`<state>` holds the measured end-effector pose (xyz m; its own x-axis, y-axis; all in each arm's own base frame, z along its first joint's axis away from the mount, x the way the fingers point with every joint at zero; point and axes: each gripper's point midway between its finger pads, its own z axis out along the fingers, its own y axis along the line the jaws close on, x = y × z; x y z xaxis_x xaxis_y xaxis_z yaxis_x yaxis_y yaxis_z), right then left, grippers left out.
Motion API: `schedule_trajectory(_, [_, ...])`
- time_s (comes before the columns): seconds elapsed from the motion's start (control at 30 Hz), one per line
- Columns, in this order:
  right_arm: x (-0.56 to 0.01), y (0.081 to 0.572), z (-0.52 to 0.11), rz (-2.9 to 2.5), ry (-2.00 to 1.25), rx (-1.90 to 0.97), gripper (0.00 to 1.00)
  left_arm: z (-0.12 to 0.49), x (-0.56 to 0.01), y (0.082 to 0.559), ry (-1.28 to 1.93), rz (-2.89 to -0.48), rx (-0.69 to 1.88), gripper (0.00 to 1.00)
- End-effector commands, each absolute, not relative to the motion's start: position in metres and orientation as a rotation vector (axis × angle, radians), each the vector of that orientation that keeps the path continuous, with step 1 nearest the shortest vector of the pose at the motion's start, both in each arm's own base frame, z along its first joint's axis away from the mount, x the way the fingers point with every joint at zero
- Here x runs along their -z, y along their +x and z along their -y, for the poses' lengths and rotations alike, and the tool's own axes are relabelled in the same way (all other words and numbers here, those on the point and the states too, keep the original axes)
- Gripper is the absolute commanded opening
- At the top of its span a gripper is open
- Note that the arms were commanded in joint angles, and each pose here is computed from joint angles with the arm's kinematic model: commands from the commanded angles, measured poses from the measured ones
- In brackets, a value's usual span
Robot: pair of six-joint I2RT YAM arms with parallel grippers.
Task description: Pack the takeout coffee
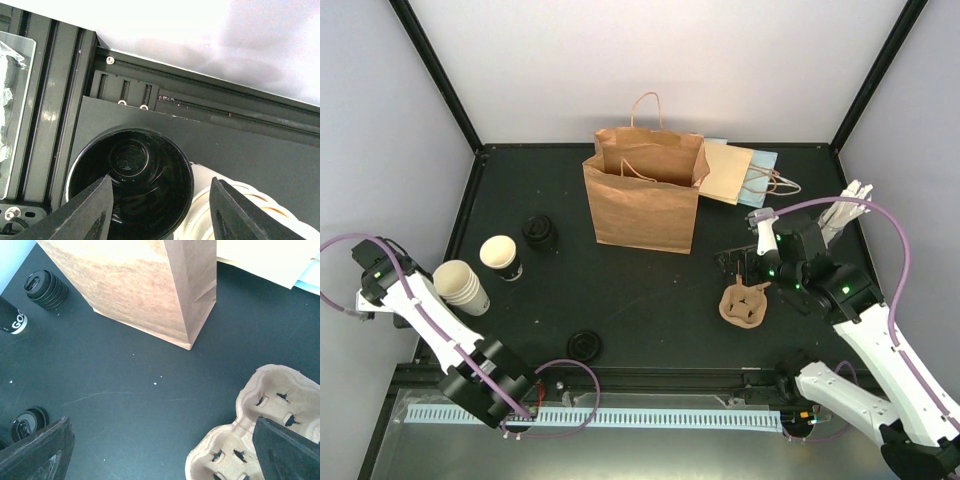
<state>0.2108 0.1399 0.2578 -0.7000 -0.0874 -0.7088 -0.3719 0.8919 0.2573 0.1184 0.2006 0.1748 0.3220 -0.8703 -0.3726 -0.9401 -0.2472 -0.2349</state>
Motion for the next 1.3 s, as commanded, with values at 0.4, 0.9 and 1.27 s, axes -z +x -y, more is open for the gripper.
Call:
schedule_trajectory(0.4, [-0.272,0.219,-0.146,-2.270,-0.349,-0.514,1.00,-0.219,-0.152,0.138,-2.222,-1.641,-0.183,0.55])
schedule_trajectory(0.9, [-0.278,0.217,-0.147,-2.245,-0.354,-0.534,1.00,-0.220,-0.137,0.143,-2.254,-1.672,-0.156,0.43])
schedule_trajectory(1.27, [-0.278,0.217,-0.147,-2.245,-0.354,-0.535,1.00,-0.213,-0.132,0.140,-2.277,-1.668,-0.142,0.32])
